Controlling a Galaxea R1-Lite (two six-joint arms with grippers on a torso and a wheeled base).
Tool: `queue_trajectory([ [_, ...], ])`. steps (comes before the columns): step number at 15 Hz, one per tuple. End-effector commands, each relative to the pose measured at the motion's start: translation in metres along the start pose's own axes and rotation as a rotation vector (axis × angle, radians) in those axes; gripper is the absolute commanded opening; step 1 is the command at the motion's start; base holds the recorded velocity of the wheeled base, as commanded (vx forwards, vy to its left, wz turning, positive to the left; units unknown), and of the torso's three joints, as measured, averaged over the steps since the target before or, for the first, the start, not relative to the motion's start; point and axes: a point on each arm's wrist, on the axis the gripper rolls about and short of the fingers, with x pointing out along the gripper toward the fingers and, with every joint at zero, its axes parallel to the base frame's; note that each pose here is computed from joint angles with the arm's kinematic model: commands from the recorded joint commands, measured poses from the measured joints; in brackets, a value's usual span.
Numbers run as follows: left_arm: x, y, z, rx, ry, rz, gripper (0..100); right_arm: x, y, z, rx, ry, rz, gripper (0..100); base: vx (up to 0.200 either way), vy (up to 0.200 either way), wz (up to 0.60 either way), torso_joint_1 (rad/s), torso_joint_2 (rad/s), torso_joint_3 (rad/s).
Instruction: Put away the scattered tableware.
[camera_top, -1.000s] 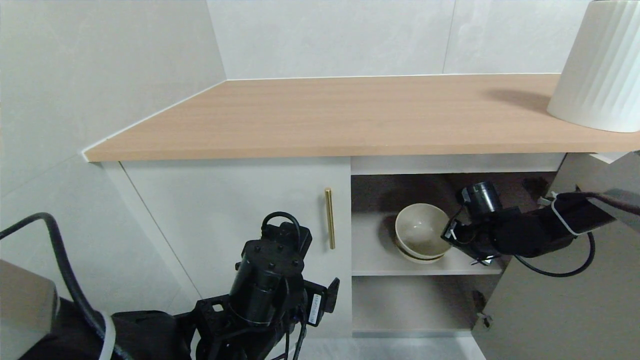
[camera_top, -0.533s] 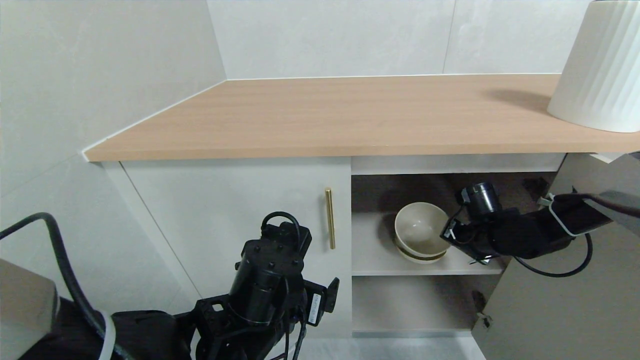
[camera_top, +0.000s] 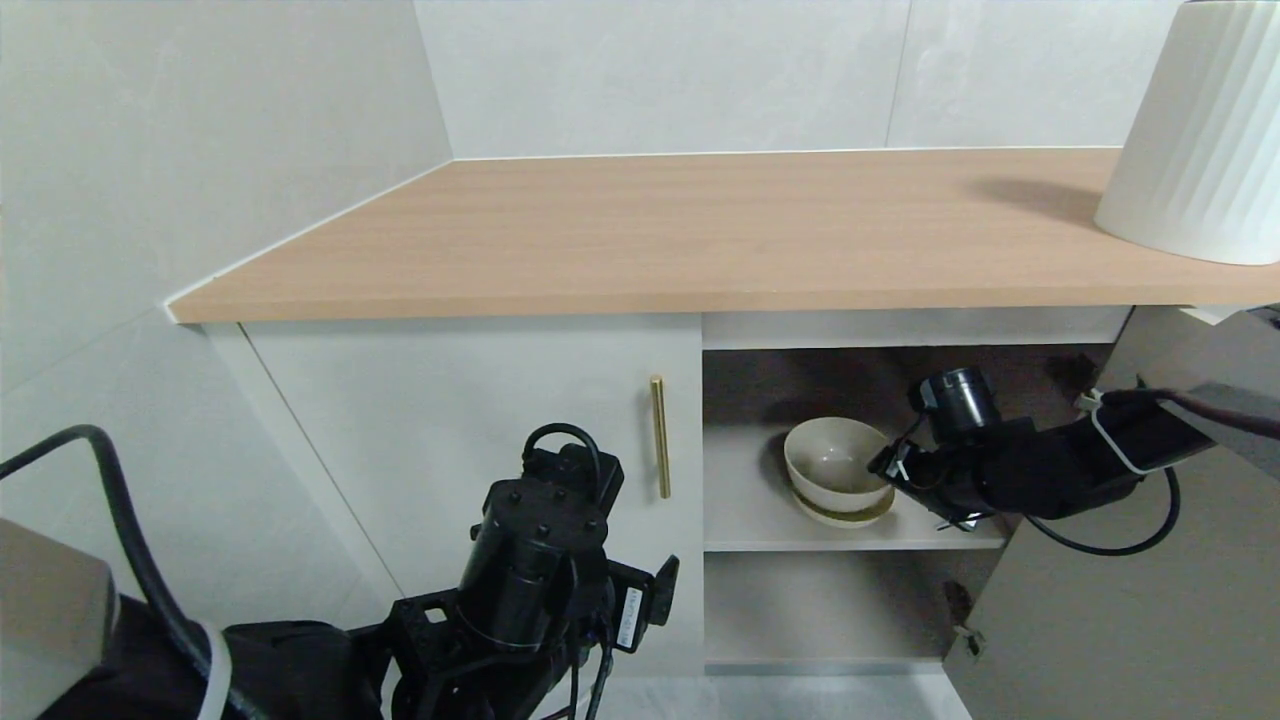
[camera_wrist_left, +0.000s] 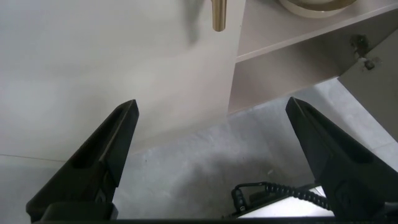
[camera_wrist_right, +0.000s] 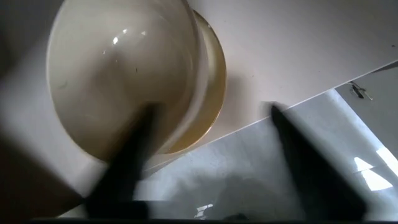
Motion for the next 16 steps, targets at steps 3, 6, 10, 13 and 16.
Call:
queue_trajectory([
  [3,0.000,0.003,0.002,-0.007,-0.005,0.007,100,-0.011,0.004,0.000,-0.007,-0.005,0.021,100,0.000,0.000,0.00,0.000,0.00,0.000],
  [6,-0.008,0.020,0.020,-0.057,-0.067,0.039,100,-0.067,0.013,0.005,-0.084,-0.009,0.132,100,0.000,0.000,0.00,0.000,0.00,0.000],
  [10,-0.044,0.066,0.042,-0.153,-0.174,0.067,100,-0.174,0.000,0.001,-0.332,-0.077,0.275,100,0.000,0.000,0.00,0.000,0.00,0.000],
  [13,-0.077,0.089,0.036,-0.147,-0.174,0.089,100,-0.243,-0.024,-0.006,-0.394,-0.052,0.311,100,0.000,0.000,0.00,0.000,0.00,0.000],
  [16,-0.099,0.107,0.022,-0.154,-0.136,0.116,100,-0.280,-0.053,-0.014,-0.506,0.019,0.279,100,0.000,0.000,0.00,0.000,0.00,0.000],
])
